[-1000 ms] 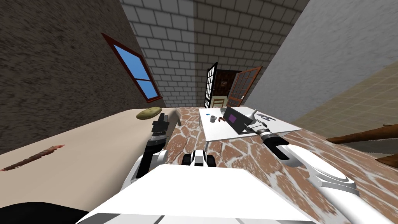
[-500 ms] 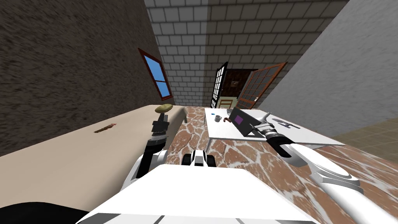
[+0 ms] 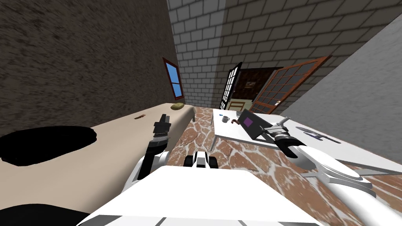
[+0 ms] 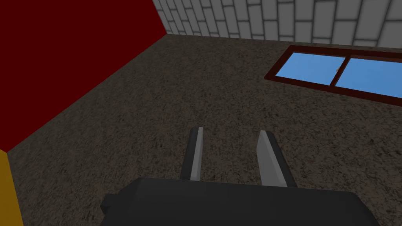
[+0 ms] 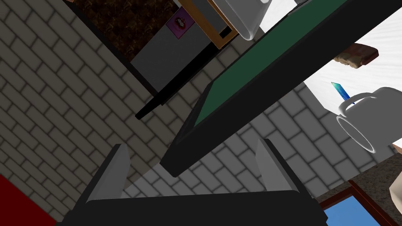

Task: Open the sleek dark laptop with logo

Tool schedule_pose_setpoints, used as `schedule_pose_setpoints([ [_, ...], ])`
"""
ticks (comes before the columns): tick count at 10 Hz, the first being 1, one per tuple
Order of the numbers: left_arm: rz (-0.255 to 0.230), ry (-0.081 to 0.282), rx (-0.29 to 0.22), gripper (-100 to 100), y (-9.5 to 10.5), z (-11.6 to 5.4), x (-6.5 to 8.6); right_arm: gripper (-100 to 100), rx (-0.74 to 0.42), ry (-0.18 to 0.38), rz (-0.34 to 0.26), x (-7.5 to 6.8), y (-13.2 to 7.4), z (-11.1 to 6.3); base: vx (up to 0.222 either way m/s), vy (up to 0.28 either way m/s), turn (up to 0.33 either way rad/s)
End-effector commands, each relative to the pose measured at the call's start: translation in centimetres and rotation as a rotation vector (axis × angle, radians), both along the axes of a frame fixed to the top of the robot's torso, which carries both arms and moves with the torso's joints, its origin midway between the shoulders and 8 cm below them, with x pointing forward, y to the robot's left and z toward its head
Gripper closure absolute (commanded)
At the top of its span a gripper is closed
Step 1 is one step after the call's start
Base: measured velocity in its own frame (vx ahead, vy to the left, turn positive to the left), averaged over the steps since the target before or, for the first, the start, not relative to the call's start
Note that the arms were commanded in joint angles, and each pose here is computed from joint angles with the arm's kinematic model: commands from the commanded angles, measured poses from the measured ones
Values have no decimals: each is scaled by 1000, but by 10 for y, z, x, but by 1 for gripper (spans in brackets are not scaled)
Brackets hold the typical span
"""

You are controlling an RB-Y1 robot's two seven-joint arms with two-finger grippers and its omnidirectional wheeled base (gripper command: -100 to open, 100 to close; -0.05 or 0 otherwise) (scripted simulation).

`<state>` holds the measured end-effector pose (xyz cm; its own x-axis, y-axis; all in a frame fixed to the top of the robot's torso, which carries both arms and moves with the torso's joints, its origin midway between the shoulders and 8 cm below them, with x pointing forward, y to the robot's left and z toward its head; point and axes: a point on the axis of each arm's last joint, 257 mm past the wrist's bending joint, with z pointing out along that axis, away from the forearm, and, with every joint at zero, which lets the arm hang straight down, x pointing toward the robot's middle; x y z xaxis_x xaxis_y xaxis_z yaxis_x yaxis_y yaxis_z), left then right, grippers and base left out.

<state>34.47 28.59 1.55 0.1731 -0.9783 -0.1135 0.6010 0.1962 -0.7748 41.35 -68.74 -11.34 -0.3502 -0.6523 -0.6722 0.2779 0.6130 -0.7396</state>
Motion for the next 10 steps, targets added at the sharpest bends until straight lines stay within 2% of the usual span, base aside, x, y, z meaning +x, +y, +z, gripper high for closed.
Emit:
schedule_pose_setpoints([
  [1, 0, 0, 0, 0, 0, 0, 0, -100, -1, -2, -71, -8, -26, 2, -147, 15, 232],
  [2, 0, 0, 0, 0, 0, 0, 0, -100, -1, -4, -115, -15, -43, 3, -107, 12, 279],
  [3, 0, 0, 0, 0, 0, 0, 0, -100, -1, -3, -92, -10, -35, 1, -50, 3, 69],
  [4, 0, 0, 0, 0, 0, 0, 0, 100, -1, -2, -71, -8, -26, 2, 46, -14, -223],
  [6, 1, 1, 0, 0, 0, 0, 0, 100, -1, 1, 16, 3, 7, 0, 178, -18, -418],
  [7, 1, 1, 0, 0, 0, 0, 0, 100, -1, 1, 16, 3, 7, 0, 156, 10, -244],
  [10, 1, 1, 0, 0, 0, 0, 0, 100, -1, 1, 145, 16, 59, -2, 175, -3, -382],
])
